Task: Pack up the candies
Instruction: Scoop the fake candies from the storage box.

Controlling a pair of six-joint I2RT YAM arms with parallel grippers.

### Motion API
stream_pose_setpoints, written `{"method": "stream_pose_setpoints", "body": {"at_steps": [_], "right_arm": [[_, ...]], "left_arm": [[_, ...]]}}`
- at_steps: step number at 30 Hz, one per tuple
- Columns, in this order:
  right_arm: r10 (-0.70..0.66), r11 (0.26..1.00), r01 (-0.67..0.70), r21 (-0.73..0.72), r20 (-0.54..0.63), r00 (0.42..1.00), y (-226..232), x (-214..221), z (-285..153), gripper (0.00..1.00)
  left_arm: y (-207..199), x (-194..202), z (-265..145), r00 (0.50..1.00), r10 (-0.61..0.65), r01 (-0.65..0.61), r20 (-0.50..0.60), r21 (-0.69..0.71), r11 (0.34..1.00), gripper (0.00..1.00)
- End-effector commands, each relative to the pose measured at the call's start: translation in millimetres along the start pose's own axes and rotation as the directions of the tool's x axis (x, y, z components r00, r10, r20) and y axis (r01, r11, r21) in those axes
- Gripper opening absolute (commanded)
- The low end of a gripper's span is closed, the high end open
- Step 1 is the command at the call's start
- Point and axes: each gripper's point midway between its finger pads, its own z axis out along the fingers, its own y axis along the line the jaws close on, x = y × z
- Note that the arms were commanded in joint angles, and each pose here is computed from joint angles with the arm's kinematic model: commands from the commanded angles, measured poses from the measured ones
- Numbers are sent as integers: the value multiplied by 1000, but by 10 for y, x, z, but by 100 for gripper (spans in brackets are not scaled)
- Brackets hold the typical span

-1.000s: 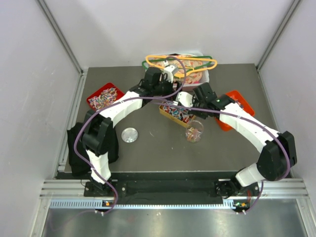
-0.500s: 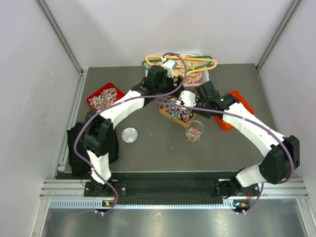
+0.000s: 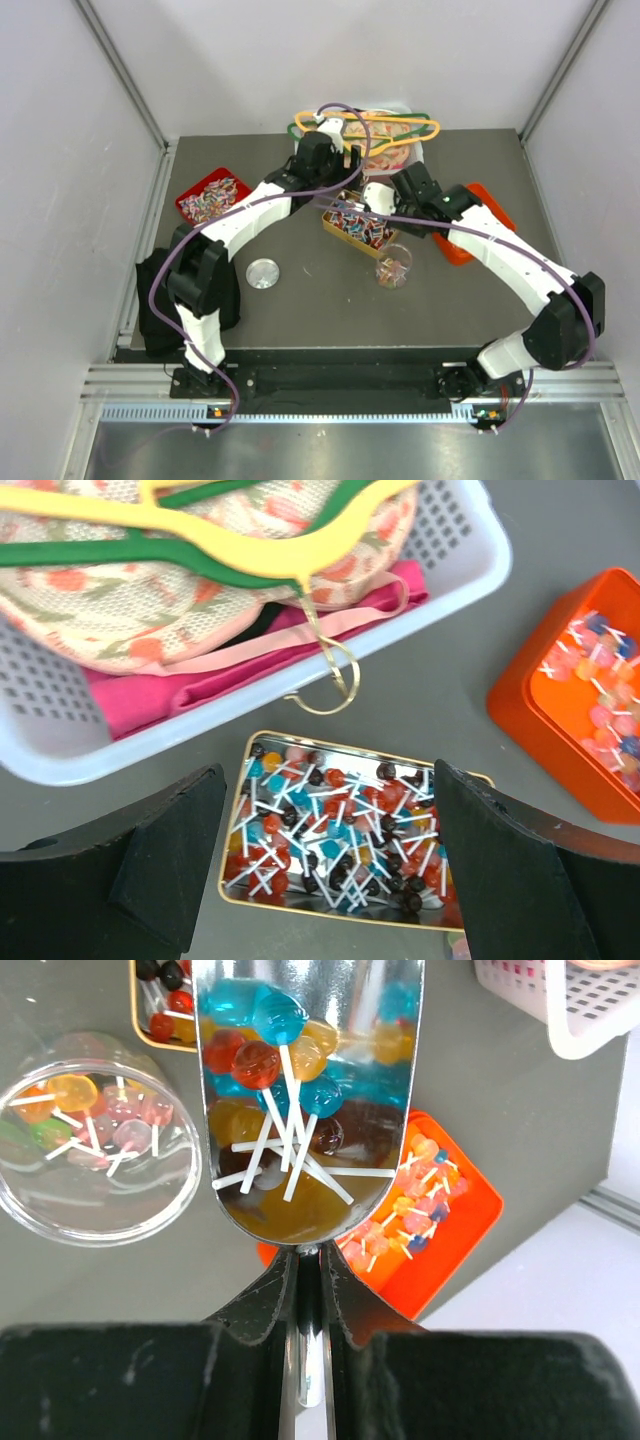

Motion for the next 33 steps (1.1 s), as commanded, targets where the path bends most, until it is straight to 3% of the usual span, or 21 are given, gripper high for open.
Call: {"method": "stream_pose_setpoints", "body": {"at_steps": [1,33], "right_arm": [[-10,992,5,125,39,999,-336,49,-739,0],[-85,996,84,18,63,994,-147,-933,147,0]], "left_arm": [[1347,-94,-70,992,-124,127,30,-261,957,89],[918,-442,-269,998,-43,54,56,-207,977,89]]}}
